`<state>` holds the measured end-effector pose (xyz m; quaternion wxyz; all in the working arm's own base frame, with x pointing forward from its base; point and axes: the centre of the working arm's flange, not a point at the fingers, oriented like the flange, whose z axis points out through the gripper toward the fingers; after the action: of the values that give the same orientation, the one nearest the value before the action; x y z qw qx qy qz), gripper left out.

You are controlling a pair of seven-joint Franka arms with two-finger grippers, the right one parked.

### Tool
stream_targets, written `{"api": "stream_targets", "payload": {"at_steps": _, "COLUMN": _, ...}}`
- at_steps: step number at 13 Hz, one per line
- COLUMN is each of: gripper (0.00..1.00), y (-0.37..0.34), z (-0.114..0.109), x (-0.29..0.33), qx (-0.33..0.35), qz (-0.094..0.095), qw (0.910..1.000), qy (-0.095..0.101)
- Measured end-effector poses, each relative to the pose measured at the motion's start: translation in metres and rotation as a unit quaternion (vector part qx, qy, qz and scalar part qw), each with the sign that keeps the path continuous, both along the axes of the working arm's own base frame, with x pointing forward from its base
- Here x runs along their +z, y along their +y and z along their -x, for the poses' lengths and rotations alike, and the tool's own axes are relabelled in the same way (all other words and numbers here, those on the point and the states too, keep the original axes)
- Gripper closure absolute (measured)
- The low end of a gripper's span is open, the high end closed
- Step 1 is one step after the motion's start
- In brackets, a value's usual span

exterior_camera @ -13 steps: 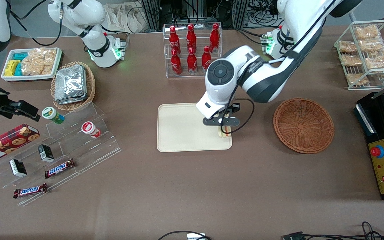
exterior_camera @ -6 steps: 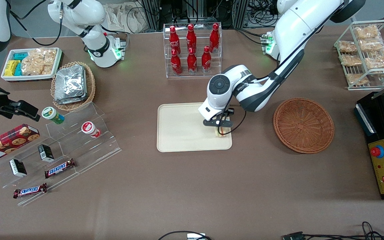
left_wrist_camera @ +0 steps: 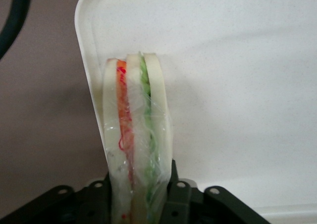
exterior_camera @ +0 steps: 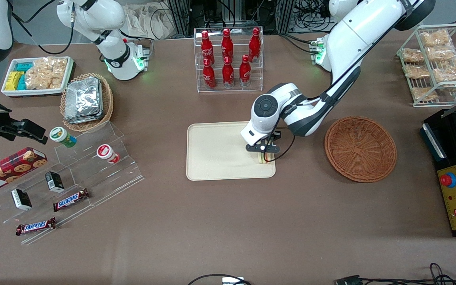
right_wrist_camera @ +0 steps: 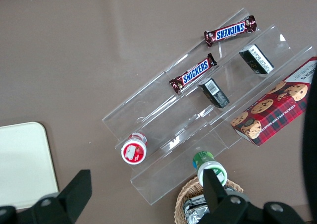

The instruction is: Place sandwich from basket to tray

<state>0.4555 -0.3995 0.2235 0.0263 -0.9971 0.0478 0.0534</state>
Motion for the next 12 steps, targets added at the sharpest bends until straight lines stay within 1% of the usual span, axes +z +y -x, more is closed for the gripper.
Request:
{"api": "stream_targets", "payload": {"at_steps": 3, "gripper": 0.23, "y": 0.001, "z": -0.001, "x": 0.0, "qx": 0.007, "qz": 0.0, "qw": 1.0, "qy": -0.001}}
{"api": "stream_targets", "payload": {"at_steps": 5, "gripper": 0.03, "y": 0.003, "z": -0.006, "x": 0.003, "qx": 0.013, "qz": -0.001, "qw": 0.9999, "qy": -0.004}}
{"api": "stream_targets", "payload": {"at_steps": 6, "gripper": 0.0, "y": 0.008, "z": -0.011, "x": 0.009, "qx": 0.019, "qz": -0.005, "qw": 0.9998, "qy": -0.006}}
{"api": "stream_targets", "payload": {"at_steps": 7, "gripper": 0.0, "y": 0.014, "z": -0.019, "x": 0.018, "qx": 0.025, "qz": -0.015, "qw": 0.9995, "qy": -0.009}}
{"api": "stream_targets", "payload": {"at_steps": 8, "gripper": 0.0, "y": 0.021, "z": -0.029, "x": 0.035, "qx": 0.033, "qz": -0.03, "qw": 0.9989, "qy": -0.014}}
{"api": "stream_targets", "payload": {"at_steps": 10, "gripper": 0.0, "y": 0.037, "z": -0.048, "x": 0.09, "qx": 0.056, "qz": -0.063, "qw": 0.9958, "qy": -0.033}}
{"api": "stream_targets", "payload": {"at_steps": 11, "gripper": 0.0, "y": 0.048, "z": -0.057, "x": 0.126, "qx": 0.077, "qz": -0.076, "qw": 0.9932, "qy": -0.043}}
{"api": "stream_targets", "payload": {"at_steps": 12, "gripper": 0.0, "y": 0.064, "z": -0.066, "x": 0.164, "qx": 0.105, "qz": -0.082, "qw": 0.9898, "qy": -0.052}}
